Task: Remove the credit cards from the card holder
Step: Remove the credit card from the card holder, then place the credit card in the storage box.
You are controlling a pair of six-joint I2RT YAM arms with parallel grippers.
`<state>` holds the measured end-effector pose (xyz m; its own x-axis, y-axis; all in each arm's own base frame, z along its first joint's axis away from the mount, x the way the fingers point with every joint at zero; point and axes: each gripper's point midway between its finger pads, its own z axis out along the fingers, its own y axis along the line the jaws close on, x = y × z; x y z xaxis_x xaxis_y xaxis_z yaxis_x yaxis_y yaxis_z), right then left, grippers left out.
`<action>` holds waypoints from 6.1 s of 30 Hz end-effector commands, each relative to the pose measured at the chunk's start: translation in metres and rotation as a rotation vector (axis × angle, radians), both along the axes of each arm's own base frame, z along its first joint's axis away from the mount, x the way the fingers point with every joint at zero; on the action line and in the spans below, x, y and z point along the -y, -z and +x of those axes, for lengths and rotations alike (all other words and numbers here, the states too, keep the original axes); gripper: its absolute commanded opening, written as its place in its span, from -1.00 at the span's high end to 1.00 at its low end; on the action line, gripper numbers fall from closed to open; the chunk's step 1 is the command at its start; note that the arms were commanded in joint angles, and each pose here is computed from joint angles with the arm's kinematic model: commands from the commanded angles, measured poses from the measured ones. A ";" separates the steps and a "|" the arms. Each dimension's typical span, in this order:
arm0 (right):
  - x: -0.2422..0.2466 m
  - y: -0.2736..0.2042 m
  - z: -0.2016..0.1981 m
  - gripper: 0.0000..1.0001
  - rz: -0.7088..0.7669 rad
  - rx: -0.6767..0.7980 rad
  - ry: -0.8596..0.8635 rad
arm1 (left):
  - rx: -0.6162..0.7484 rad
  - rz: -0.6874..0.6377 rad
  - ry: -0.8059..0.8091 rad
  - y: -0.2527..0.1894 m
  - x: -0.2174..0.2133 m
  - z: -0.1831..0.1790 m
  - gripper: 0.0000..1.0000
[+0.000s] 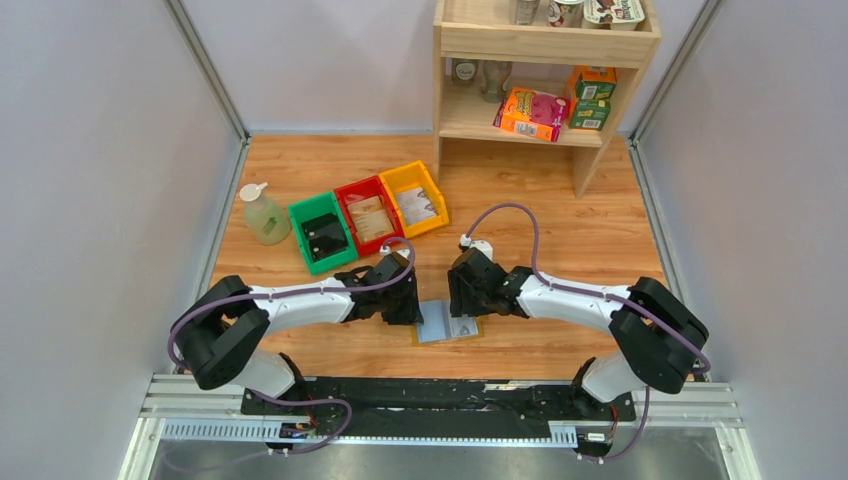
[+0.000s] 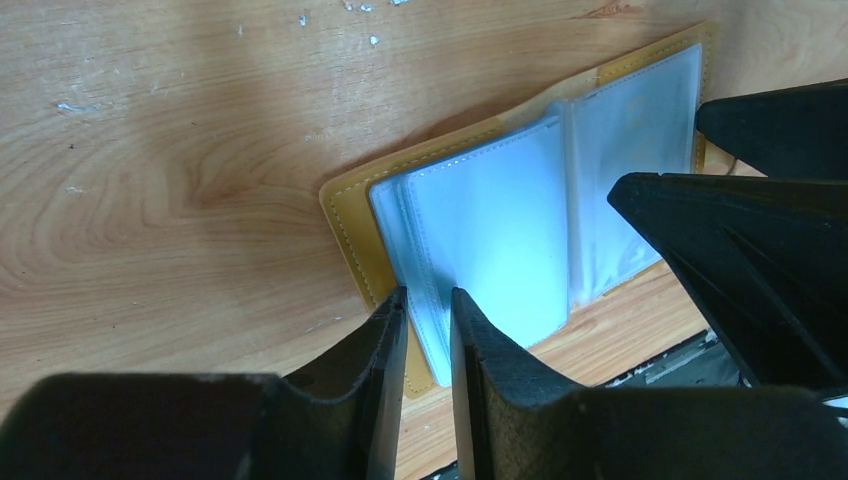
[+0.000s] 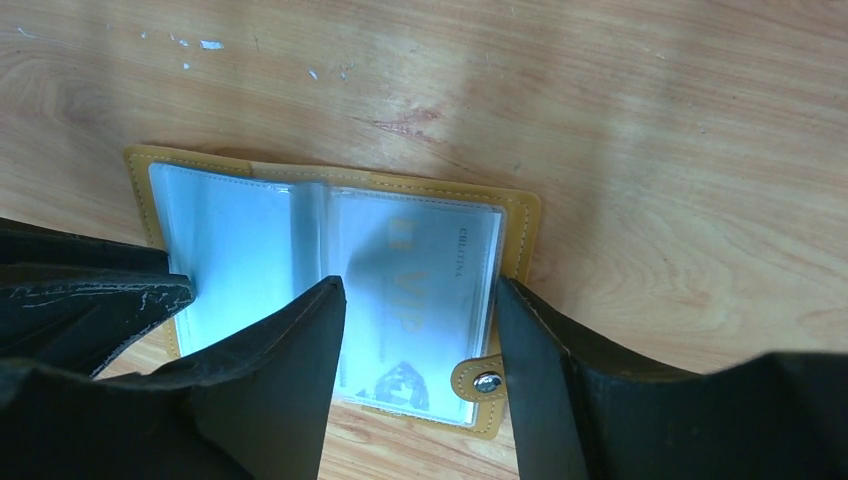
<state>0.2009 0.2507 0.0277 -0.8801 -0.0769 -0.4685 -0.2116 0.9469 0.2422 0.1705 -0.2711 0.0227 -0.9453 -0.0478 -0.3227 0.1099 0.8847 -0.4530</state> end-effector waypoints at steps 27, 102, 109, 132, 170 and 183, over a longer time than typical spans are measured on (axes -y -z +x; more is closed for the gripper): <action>-0.033 -0.047 -0.013 0.04 0.220 0.016 -0.111 | -0.006 -0.023 0.018 0.005 0.005 -0.006 0.43; -0.003 -0.010 -0.007 1.00 0.712 -0.141 -0.055 | -0.027 -0.114 -0.077 0.011 0.007 -0.009 0.75; 0.009 -0.007 -0.004 1.00 0.709 -0.155 -0.008 | 0.026 -0.173 -0.050 -0.012 0.017 -0.002 0.59; 0.017 -0.014 -0.001 1.00 0.672 -0.132 0.009 | -0.022 -0.216 -0.012 -0.008 0.048 0.004 0.41; 0.031 -0.195 -0.012 1.00 0.118 0.803 -0.276 | 0.146 -0.389 -0.251 -0.141 0.003 0.009 -0.84; -0.027 -0.206 -0.044 1.00 -0.237 1.178 -0.555 | 0.140 -0.550 -0.354 -0.185 0.001 0.011 -0.66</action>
